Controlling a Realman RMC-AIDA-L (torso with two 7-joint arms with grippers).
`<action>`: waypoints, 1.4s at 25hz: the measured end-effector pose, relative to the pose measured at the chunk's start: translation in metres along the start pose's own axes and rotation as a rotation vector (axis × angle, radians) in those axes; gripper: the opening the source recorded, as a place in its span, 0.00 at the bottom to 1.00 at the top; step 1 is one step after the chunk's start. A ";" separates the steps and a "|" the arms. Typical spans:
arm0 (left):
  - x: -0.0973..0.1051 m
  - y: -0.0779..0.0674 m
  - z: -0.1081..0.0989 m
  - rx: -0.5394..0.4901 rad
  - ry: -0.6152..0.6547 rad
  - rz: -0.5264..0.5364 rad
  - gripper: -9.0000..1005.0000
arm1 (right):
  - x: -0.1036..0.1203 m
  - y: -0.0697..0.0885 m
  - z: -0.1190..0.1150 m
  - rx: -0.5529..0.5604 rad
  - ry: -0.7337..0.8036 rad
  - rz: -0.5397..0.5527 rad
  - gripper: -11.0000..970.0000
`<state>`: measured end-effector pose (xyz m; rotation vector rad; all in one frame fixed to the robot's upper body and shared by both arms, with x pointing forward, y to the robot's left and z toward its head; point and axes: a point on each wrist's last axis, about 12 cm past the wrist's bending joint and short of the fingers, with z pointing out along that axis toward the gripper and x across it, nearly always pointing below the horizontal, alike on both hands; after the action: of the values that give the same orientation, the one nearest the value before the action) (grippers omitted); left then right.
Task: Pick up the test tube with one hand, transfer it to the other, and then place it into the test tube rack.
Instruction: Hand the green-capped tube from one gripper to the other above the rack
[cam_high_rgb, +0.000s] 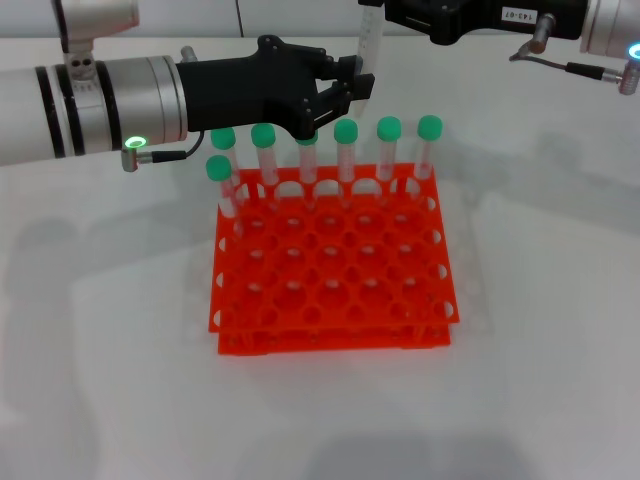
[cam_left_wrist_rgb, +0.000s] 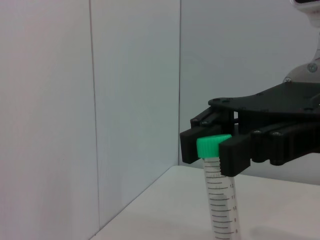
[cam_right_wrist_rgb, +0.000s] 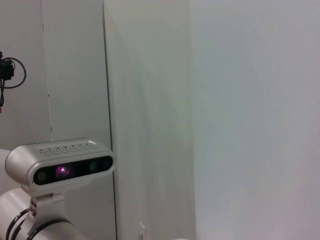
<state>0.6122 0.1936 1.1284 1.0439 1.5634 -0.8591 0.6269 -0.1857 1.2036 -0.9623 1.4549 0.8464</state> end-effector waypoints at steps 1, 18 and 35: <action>0.000 0.000 0.000 0.000 0.000 0.000 0.27 | 0.000 0.000 0.000 0.000 0.000 0.000 0.30; -0.001 0.000 0.000 -0.002 -0.005 -0.008 0.34 | 0.000 -0.001 0.000 0.008 -0.001 -0.001 0.29; -0.004 0.005 -0.009 -0.037 -0.026 -0.034 0.88 | 0.000 -0.001 -0.002 0.010 -0.004 0.002 0.28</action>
<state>0.6138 0.2027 1.1347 0.9785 1.5733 -0.8599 0.6272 -0.1878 1.2037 -0.9514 1.4557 0.8412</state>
